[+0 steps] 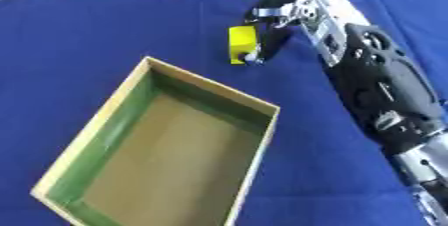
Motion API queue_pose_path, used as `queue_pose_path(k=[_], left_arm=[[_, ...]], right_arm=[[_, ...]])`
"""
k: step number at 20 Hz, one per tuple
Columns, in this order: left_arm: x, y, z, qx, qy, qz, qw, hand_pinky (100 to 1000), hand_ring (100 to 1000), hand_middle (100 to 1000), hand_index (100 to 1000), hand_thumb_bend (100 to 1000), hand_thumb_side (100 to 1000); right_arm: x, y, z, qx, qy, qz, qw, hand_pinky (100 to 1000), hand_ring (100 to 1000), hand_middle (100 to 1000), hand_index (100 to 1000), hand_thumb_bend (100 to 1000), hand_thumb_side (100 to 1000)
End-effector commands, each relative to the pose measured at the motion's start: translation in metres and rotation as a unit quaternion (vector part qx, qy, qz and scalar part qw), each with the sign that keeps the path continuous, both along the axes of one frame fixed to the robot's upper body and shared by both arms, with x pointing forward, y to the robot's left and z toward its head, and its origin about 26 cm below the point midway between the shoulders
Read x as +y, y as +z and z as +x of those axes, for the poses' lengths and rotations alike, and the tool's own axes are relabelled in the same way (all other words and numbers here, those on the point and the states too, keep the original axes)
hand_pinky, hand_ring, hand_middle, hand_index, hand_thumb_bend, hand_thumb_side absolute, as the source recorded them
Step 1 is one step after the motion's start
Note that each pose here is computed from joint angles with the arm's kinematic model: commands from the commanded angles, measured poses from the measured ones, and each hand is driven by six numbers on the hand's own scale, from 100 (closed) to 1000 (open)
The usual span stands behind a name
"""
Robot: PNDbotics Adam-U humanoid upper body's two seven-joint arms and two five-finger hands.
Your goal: Pick up objects on the table and place them in the box.
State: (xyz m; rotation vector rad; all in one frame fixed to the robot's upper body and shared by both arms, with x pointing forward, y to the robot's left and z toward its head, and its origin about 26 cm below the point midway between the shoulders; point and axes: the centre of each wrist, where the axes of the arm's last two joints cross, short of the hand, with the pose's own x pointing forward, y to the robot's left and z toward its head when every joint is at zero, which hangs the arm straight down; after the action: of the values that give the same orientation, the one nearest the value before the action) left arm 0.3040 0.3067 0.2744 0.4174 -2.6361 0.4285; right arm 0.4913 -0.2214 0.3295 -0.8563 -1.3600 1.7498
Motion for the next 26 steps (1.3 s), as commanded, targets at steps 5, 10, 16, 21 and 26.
queue_pose_path(k=[5,10,16,21,26], left_arm=[[0.001,0.009,-0.004,-0.014,0.001,0.007,1.0,575,706,718,763,100,1000],[0.002,0.008,-0.005,-0.012,0.003,0.01,1.0,576,706,719,763,100,1000],[0.003,0.007,-0.005,-0.009,0.006,0.013,1.0,577,706,719,764,100,1000],[0.004,0.007,-0.005,-0.008,0.007,0.015,1.0,578,707,720,764,100,1000],[0.003,0.007,-0.005,-0.008,0.006,0.016,1.0,578,707,720,764,100,1000]], right_arm=[[-0.002,0.024,-0.008,-0.064,0.003,0.033,0.997,695,722,377,483,115,449],[-0.005,0.04,-0.019,-0.104,0.012,0.054,0.993,682,707,362,469,100,481],[-0.004,0.067,-0.045,-0.168,0.053,0.066,0.982,668,693,349,458,100,493],[0.0,0.082,-0.068,-0.214,0.076,0.078,0.971,660,694,337,443,100,485],[0.017,0.085,-0.089,-0.232,0.097,0.079,0.965,655,691,339,444,100,488]])
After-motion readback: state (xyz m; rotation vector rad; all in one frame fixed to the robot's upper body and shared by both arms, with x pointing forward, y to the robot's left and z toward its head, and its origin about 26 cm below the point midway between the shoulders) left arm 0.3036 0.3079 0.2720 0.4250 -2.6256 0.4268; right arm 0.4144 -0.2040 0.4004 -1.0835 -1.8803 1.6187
